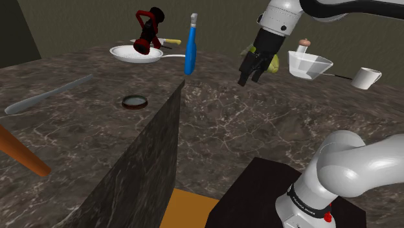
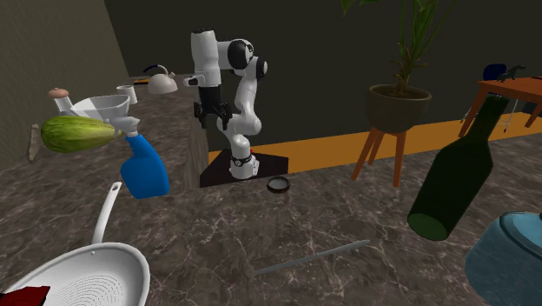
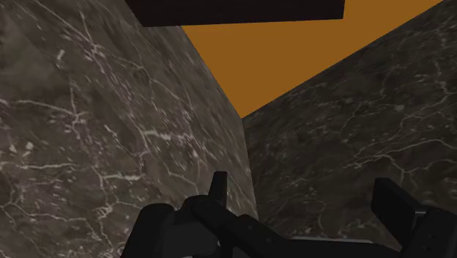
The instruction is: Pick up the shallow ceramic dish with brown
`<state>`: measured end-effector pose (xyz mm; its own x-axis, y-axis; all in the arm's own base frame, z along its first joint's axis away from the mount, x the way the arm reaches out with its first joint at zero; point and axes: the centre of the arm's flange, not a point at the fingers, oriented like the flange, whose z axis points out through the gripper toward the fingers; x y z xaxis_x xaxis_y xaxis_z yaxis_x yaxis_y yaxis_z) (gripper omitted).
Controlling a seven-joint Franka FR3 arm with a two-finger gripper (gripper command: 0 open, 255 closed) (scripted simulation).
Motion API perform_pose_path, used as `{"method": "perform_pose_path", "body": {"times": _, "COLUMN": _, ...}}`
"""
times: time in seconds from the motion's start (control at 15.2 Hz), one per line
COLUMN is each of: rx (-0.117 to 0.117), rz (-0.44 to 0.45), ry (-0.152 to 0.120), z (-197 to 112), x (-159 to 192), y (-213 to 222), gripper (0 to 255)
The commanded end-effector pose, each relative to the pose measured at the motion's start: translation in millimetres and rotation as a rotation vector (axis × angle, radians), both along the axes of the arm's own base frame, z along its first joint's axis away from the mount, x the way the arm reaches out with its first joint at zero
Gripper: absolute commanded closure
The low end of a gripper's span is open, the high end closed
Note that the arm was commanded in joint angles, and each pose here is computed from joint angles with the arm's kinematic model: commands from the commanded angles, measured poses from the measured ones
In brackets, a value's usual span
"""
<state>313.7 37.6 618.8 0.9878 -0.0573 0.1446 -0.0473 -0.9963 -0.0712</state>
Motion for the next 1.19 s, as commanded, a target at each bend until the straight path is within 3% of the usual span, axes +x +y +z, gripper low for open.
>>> {"method": "perform_pose_path", "body": {"times": 0.0, "rx": 0.000, "rz": 0.000, "ry": 0.000, "z": 0.0, "x": 0.0, "y": 0.0, "gripper": 0}}
{"method": "perform_pose_path", "body": {"times": 1.12, "rx": -0.131, "rz": 0.172, "ry": 0.067, "z": -3.0, "x": 130.2, "y": 206.4, "gripper": 0}}
